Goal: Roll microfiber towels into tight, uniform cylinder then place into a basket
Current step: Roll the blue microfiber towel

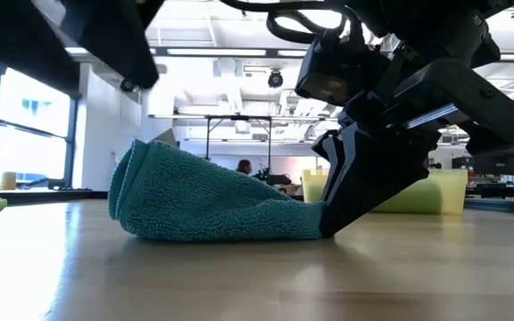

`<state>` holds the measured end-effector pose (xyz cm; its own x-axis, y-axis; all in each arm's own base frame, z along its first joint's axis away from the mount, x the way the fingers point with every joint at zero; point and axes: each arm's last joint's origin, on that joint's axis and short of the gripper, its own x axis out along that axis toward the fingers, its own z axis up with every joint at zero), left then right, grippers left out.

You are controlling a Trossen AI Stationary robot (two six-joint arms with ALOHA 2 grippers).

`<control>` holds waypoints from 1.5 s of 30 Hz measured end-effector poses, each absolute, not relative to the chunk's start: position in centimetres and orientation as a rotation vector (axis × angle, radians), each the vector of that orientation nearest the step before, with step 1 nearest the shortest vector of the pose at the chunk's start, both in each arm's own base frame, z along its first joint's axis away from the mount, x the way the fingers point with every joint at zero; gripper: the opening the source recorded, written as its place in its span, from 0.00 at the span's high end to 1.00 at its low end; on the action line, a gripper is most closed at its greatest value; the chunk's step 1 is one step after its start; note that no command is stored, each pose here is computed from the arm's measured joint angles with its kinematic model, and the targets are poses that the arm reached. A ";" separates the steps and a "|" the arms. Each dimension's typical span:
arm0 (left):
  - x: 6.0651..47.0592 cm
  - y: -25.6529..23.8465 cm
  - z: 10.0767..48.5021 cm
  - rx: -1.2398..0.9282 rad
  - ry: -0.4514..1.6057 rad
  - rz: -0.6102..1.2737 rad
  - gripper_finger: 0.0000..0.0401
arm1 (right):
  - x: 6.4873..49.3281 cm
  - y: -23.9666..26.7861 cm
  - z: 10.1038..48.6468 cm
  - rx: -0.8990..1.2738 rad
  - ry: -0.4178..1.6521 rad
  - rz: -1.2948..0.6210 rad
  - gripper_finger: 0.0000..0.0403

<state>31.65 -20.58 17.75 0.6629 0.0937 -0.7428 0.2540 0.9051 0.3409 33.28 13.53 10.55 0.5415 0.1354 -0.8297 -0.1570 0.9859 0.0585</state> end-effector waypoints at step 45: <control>34.5 -15.9 13.9 -0.253 1.143 0.029 0.98 | 33.6 14.4 10.9 0.384 1.047 0.403 1.00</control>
